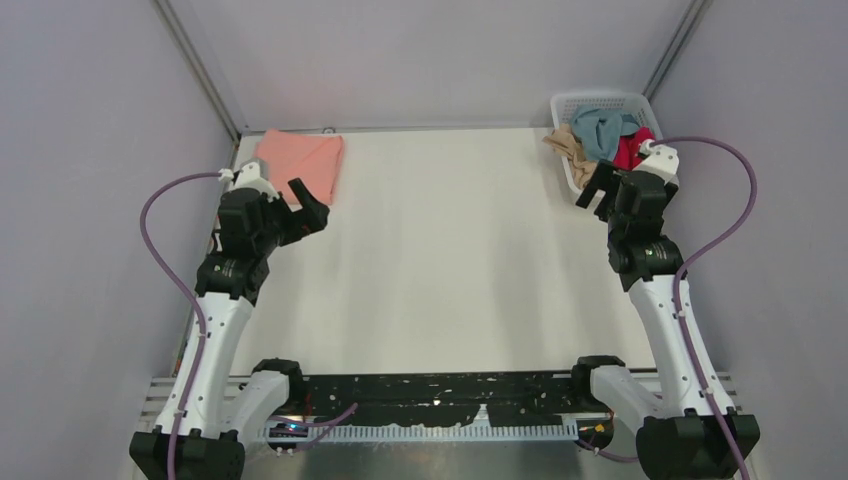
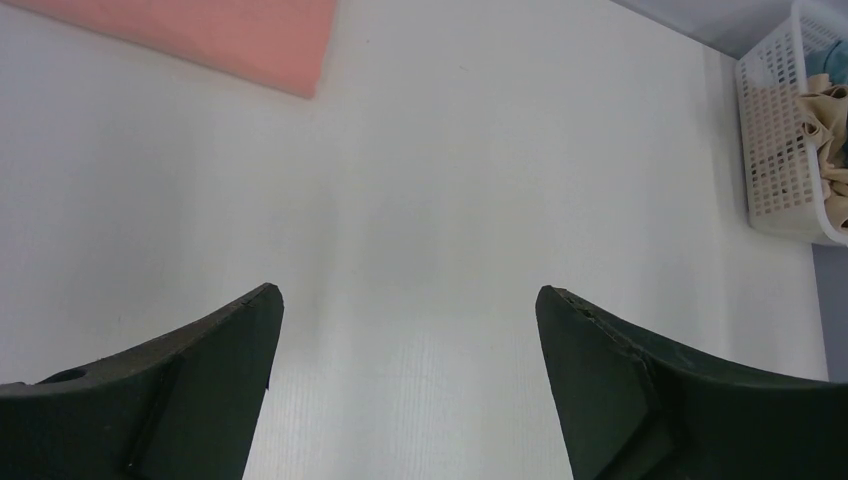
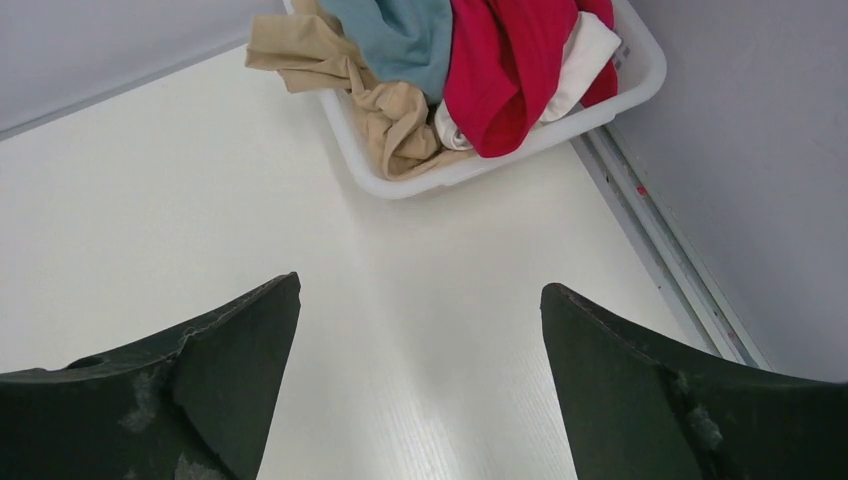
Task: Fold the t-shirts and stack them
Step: Grab crumpled tshirt from bin with the right arm
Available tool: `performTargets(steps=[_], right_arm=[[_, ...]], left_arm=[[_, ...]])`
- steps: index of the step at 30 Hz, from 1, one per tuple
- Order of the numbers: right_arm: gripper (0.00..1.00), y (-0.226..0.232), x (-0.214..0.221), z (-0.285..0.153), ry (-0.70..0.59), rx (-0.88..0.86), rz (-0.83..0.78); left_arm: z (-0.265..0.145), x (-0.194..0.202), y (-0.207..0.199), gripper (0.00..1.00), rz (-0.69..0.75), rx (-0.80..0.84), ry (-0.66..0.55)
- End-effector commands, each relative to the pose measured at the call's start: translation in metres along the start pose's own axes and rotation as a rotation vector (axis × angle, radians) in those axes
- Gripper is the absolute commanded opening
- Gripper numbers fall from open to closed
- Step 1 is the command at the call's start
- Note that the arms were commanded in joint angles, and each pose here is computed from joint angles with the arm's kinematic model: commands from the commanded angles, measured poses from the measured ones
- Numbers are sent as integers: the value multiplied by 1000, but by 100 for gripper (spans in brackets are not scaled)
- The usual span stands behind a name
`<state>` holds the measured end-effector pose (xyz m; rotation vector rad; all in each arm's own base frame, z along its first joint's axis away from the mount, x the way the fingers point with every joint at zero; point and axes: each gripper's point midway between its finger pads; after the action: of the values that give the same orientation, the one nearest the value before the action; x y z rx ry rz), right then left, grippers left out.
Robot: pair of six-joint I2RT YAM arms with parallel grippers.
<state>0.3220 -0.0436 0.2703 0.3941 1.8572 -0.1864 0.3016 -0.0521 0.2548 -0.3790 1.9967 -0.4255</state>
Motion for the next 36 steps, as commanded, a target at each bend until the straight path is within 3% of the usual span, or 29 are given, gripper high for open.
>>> performTargets(steps=[1,6,7,8,9,10,11,15,16,17,23,27,30,36], right_arm=[[95,14,-56,5,-109,-31,37],[95,28,-90,51,-88,7,-65],[95,33,-77,74,-29,16,-101],[95,38,-99,78,-60,14,-94],[95,42,-83,102,4,28,-125],[95,46,-105,106,-29,34,-113],[95,43,-85,132,49,62,-136],[95,48,-103,182,95,87,-144],[94,47,-83,203,146,105,-165],[92,45,-95,209,119,120,-158],[84,39,-57,276,184,155,-163],[71,48,-46,294,191,102,-169],[44,47,-45,296,190,108,-169],[18,37,-85,282,97,147,-159]], left_arm=[[-2,-21,-10,99,16,26,-57],[-2,-14,-16,99,-16,57,-15],[-2,-13,-16,99,-22,55,-14],[-3,-13,-15,99,-25,47,-14],[-3,-12,-13,99,-29,37,-11],[-4,-11,-10,99,-34,23,-13],[-6,-11,-7,99,-40,6,-14],[-12,-10,2,99,-54,-44,-25],[-13,-9,3,99,-62,-49,-27],[-14,-9,3,99,-66,-50,-28],[-18,-10,13,99,-84,-98,-52],[-16,-9,13,99,-94,-102,-53],[-13,-10,12,99,-97,-95,-50],[-9,-11,7,99,-91,-73,-44]])
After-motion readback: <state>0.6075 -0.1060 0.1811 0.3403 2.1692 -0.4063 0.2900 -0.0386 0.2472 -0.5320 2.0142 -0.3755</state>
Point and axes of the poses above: each gripper's point midway between its finger pads, its own z axis out along the fingers, its own y axis along the line the jaws close on, x = y × z, and after that the axes turned 3 degrees about -z, right-handed
